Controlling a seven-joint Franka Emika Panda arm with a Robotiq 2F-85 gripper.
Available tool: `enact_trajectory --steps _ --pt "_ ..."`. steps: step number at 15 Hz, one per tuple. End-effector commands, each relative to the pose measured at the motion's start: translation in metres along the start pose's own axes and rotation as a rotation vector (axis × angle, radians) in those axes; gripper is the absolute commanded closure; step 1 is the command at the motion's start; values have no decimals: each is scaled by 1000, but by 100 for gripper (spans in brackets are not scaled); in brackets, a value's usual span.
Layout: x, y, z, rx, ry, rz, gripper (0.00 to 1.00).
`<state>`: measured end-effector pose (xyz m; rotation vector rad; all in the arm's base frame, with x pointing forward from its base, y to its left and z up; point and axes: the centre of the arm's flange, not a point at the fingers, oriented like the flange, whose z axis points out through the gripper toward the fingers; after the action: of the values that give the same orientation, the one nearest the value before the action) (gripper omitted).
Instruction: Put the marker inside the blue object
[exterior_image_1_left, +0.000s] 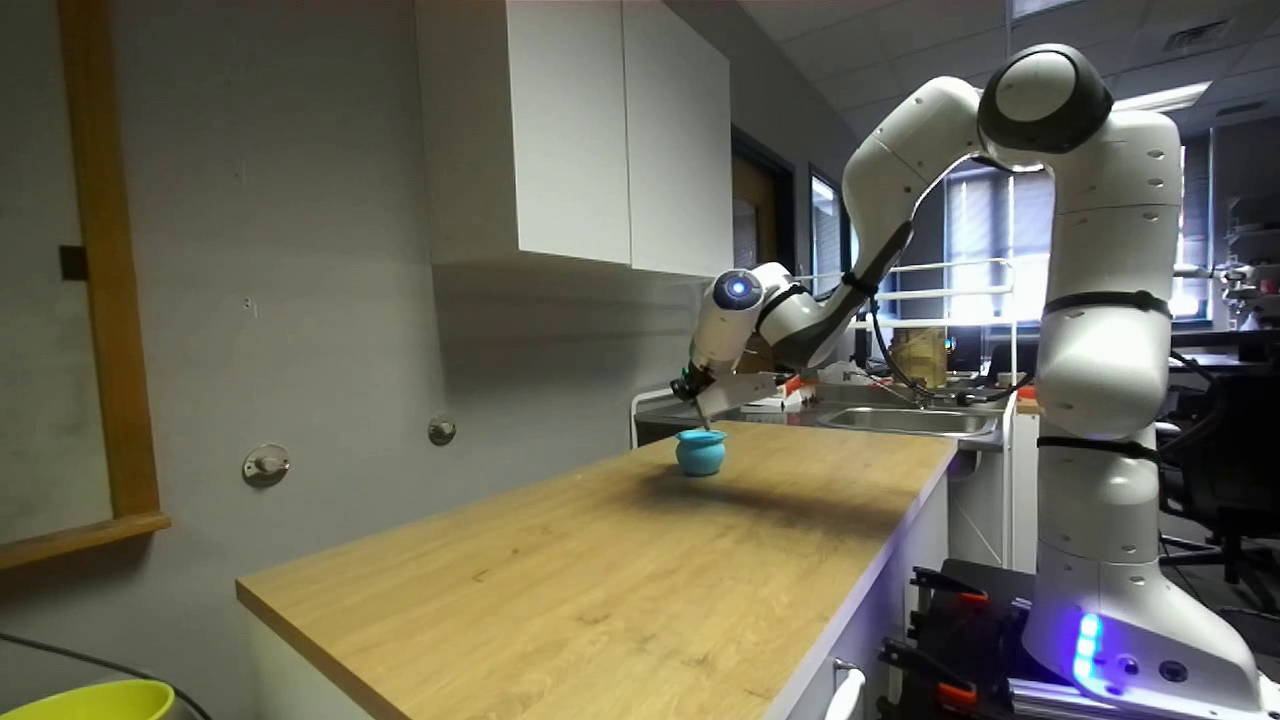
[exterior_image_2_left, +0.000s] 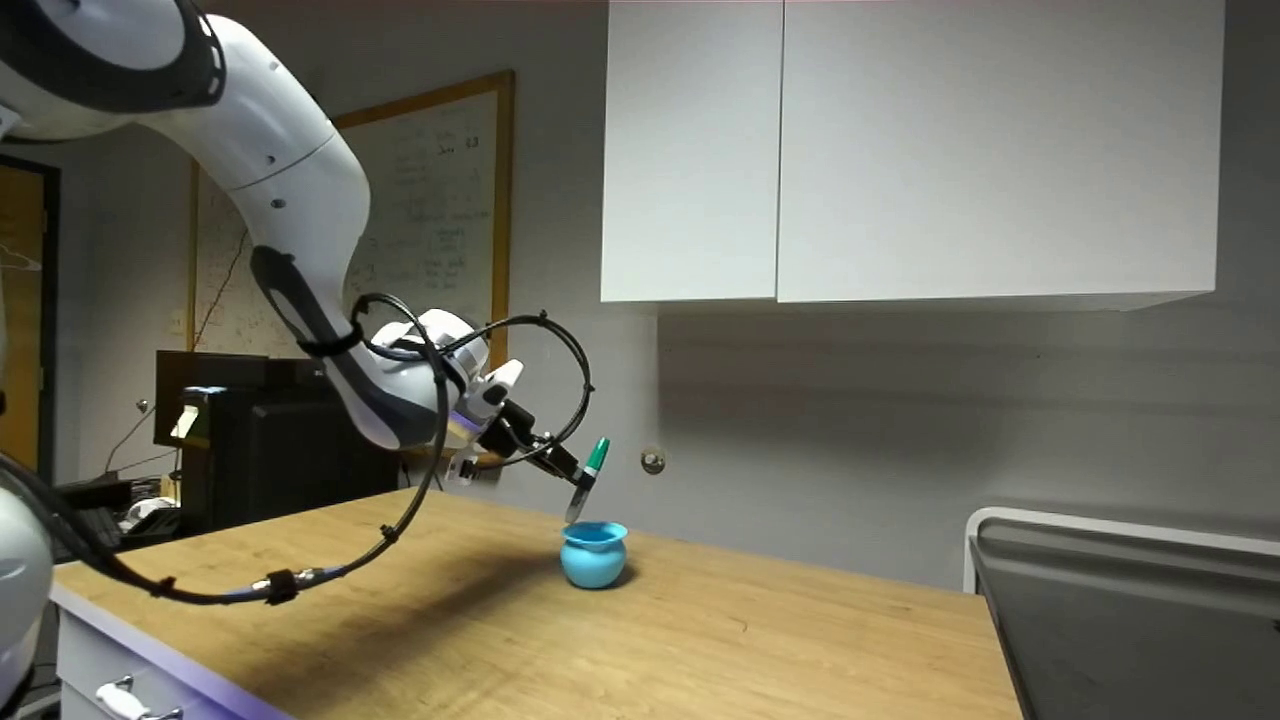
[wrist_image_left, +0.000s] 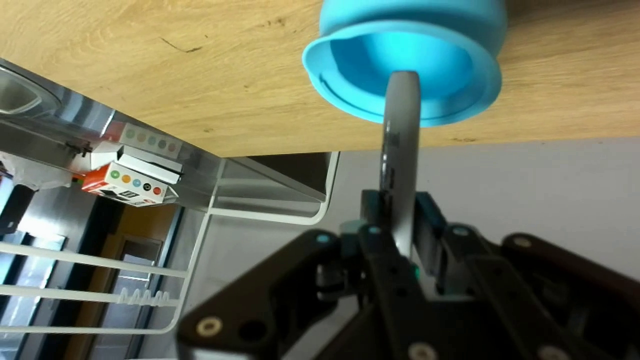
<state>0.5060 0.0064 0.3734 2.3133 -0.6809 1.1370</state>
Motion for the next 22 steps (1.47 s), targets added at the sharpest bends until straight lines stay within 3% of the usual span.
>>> enact_trajectory --steps 1,22 --pt "-6 0 16 -24 24 0 94" --pt "-10 -20 61 -34 11 -41 94"
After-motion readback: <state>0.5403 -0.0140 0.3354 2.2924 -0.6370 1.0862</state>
